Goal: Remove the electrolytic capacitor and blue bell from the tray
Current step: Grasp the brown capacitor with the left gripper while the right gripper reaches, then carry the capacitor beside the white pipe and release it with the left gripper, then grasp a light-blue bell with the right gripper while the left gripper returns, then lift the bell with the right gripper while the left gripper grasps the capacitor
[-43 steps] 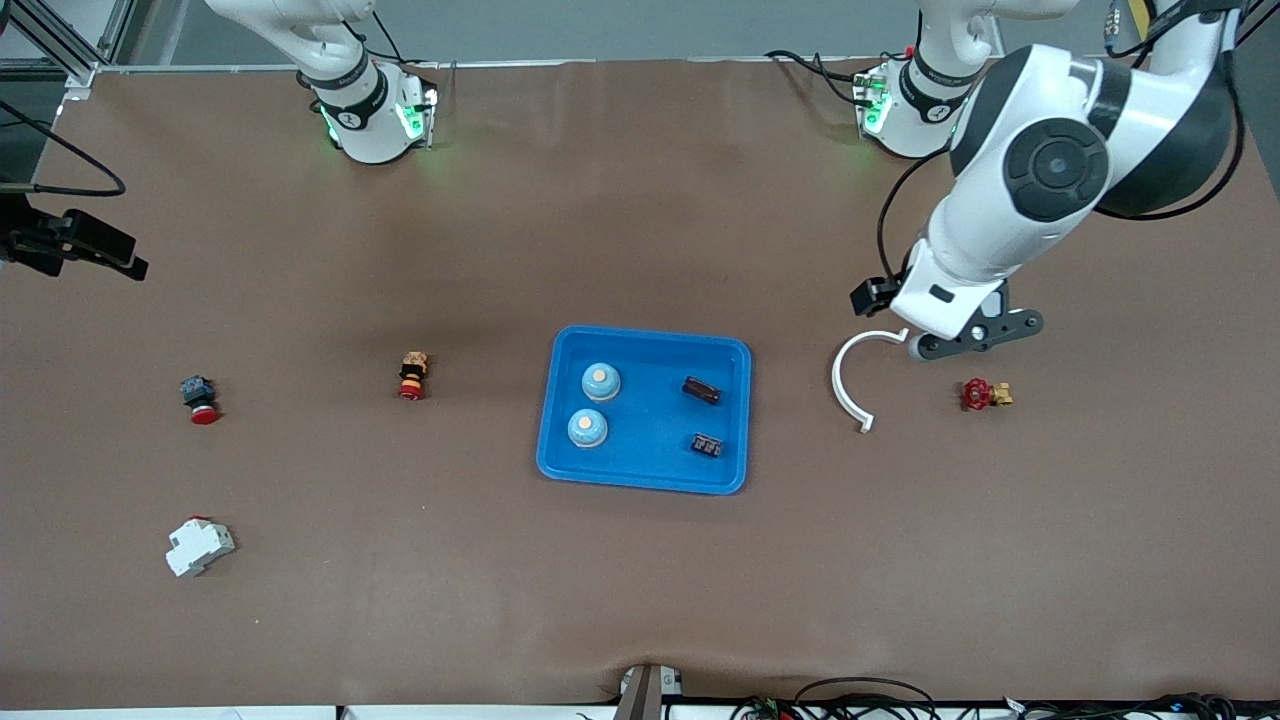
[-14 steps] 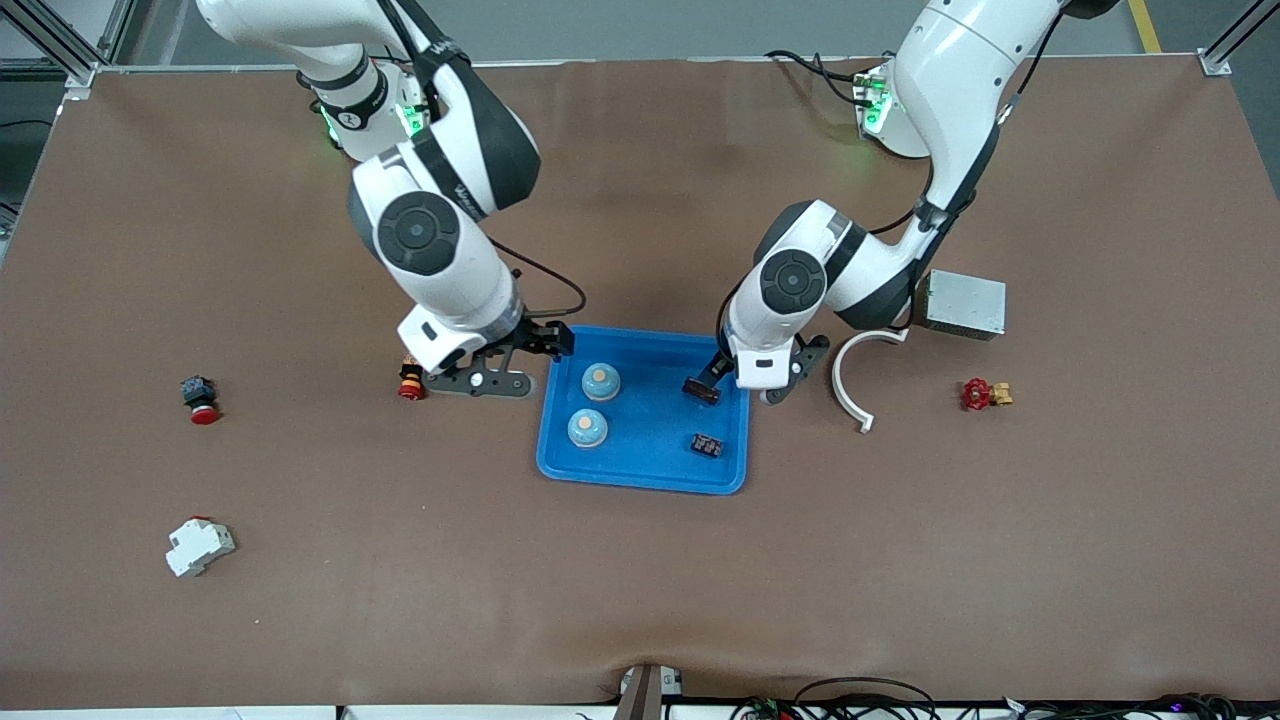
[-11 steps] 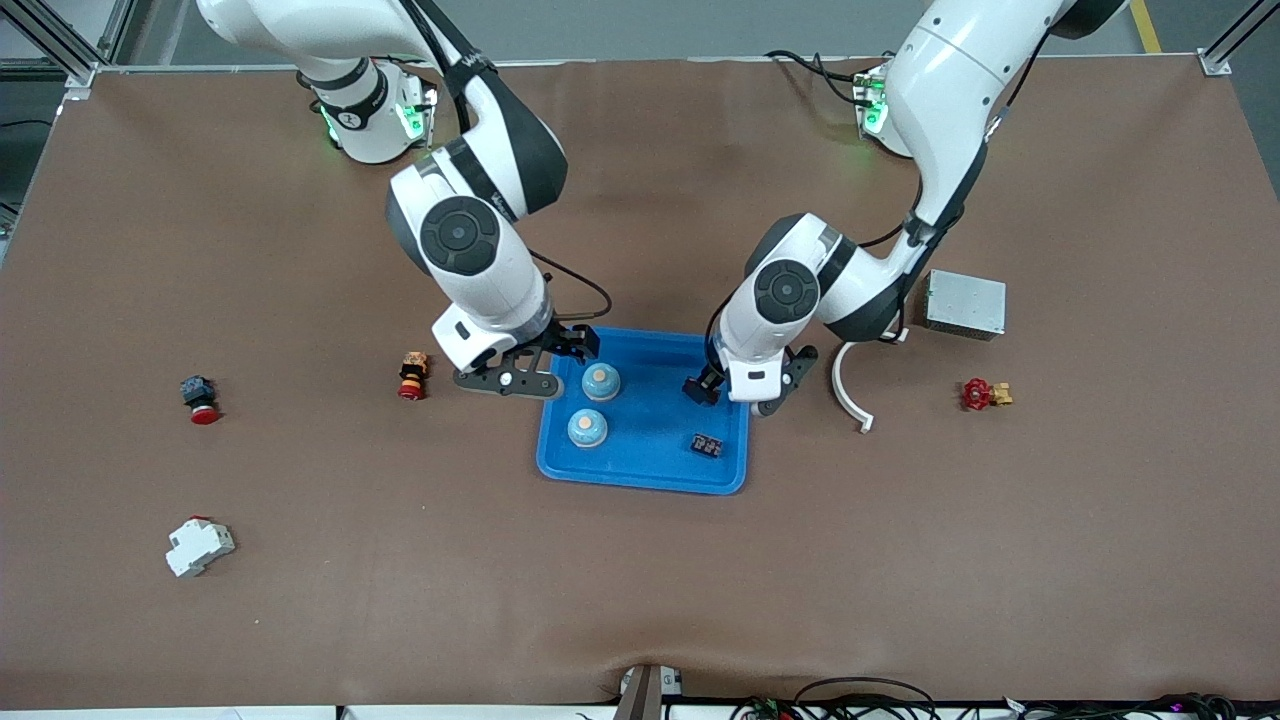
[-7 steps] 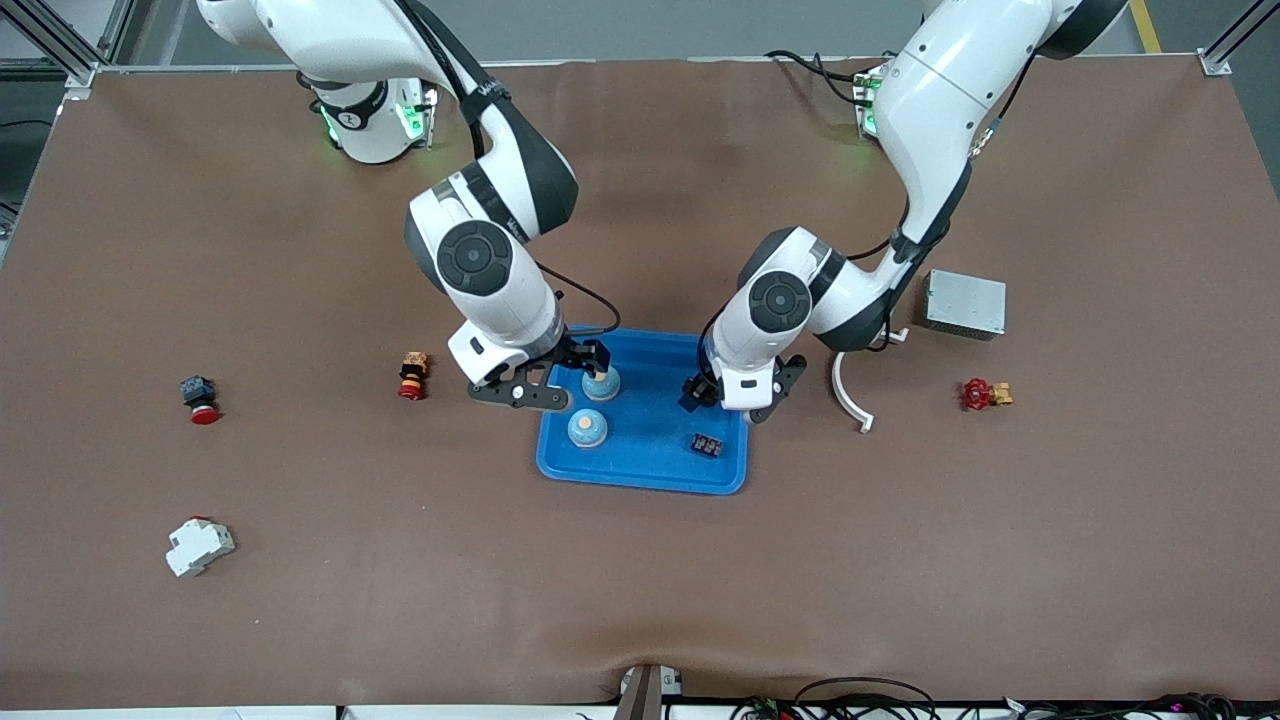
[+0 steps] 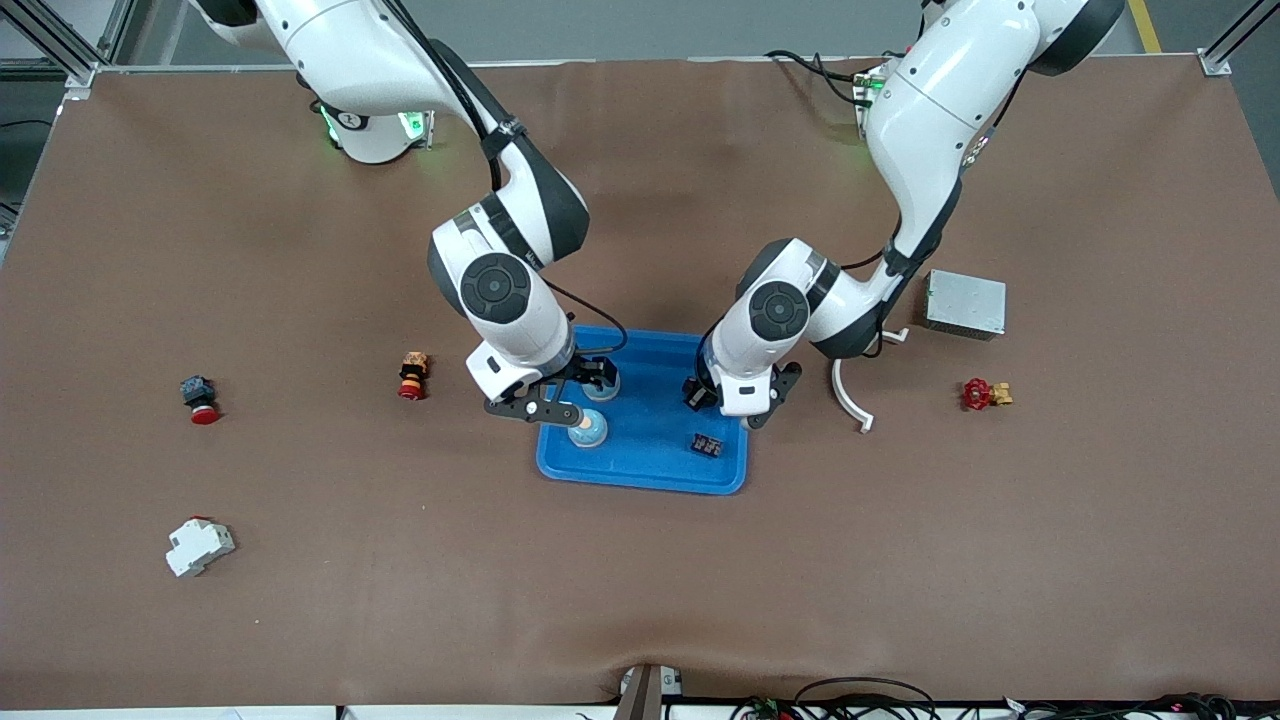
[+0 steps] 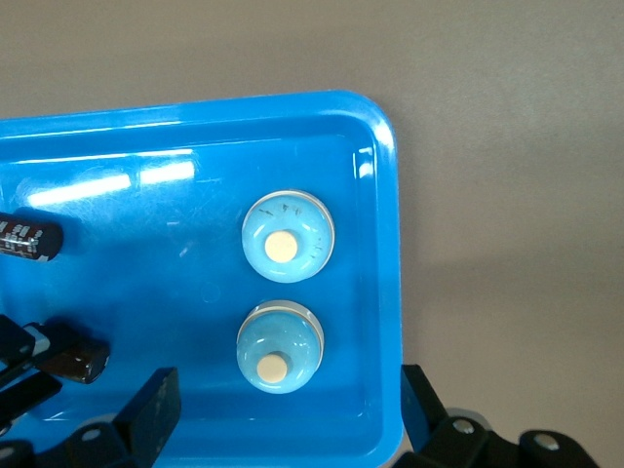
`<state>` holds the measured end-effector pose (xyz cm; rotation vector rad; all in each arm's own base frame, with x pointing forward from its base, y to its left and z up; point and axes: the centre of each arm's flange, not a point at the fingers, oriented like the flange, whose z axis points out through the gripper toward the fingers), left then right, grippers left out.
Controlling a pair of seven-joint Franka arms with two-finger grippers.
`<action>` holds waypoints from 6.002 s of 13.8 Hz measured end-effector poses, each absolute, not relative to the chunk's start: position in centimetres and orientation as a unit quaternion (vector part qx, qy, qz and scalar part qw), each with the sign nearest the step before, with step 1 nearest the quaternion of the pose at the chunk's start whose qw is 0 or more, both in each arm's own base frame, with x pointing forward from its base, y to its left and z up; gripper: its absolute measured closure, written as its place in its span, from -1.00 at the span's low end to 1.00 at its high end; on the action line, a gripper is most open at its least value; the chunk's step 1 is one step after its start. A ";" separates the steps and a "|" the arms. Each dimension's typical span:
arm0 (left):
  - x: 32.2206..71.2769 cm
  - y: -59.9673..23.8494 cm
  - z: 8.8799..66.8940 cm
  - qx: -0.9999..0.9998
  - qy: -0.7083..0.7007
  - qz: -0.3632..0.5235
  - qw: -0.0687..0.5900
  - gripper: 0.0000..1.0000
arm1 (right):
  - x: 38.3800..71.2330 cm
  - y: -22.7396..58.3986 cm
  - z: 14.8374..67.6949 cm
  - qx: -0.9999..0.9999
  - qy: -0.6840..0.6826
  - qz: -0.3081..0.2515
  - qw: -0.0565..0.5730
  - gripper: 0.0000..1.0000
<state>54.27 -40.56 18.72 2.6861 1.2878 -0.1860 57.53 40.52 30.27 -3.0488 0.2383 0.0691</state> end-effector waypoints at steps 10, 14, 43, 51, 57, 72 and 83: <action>58.3 -36.9 28.4 0.883 0.461 -0.028 0.086 0.41 | 55.2 44.2 25.9 -0.998 0.050 0.024 0.037 -1.00; 60.6 -29.3 34.6 0.862 0.504 -0.025 0.051 0.41 | 56.1 43.0 25.6 -0.999 0.029 0.021 0.033 -1.00; 59.2 -9.5 20.9 0.824 0.557 -0.090 -0.056 -1.00 | 54.1 44.2 18.8 -0.999 -0.008 0.040 0.020 -1.00; 61.7 -20.1 28.3 0.797 0.601 -0.058 -0.007 -1.00 | 54.2 44.3 18.4 -0.999 -0.008 0.034 0.023 -0.31; 62.5 -31.0 26.6 0.778 0.624 -0.066 0.026 -1.00 | 54.7 44.6 19.6 -0.999 -0.010 0.031 0.026 -0.31; 62.0 -39.2 21.8 0.769 0.622 -0.044 0.140 -0.33 | 56.5 21.4 37.1 -0.974 -0.217 0.049 0.041 -0.31; 61.3 -39.6 18.7 0.776 0.619 -0.029 0.114 0.33 | 55.8 3.6 34.1 -0.951 -0.298 0.072 0.039 -0.31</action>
